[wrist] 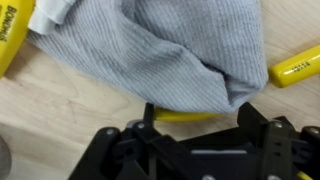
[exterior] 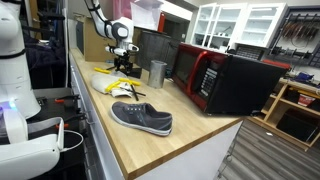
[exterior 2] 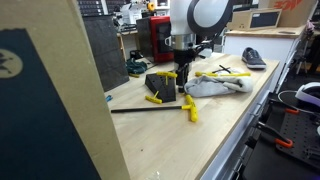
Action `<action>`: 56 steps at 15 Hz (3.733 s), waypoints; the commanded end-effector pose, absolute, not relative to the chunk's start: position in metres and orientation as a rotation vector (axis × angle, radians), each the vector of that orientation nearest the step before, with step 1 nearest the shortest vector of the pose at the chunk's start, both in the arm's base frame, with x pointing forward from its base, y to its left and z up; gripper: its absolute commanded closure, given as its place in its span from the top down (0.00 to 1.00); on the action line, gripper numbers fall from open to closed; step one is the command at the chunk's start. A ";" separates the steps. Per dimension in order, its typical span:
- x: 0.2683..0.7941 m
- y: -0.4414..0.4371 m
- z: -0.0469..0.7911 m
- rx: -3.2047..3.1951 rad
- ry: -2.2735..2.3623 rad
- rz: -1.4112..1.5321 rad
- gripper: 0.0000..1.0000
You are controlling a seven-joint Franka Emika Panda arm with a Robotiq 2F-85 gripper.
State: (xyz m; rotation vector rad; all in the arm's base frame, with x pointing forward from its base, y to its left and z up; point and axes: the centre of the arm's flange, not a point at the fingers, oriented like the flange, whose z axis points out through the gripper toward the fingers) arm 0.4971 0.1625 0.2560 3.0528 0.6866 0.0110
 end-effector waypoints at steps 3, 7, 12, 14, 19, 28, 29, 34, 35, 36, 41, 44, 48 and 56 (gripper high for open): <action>0.502 0.165 0.252 3.057 0.612 0.037 0.57; 0.502 0.165 0.263 3.072 0.591 0.048 0.34; 0.507 0.150 0.286 3.094 0.547 0.074 0.00; 0.508 0.146 0.291 3.102 0.518 0.077 0.00; 0.507 0.151 0.294 3.118 0.501 0.035 0.06; 0.506 0.168 0.265 3.143 0.439 -0.129 0.90; 0.507 0.169 0.261 3.145 0.414 -0.146 0.98; 0.509 0.175 0.234 3.138 0.308 -0.211 0.75; 0.510 0.175 0.233 3.137 0.294 -0.213 0.74; 0.512 0.175 0.233 3.138 0.283 -0.213 0.67; 0.513 0.175 0.242 3.143 0.252 -0.197 0.36; 0.513 0.170 0.249 3.155 0.241 -0.191 0.35; 0.513 0.158 0.270 3.193 0.188 -0.160 0.32; 0.521 0.126 0.320 3.261 0.021 -0.015 0.00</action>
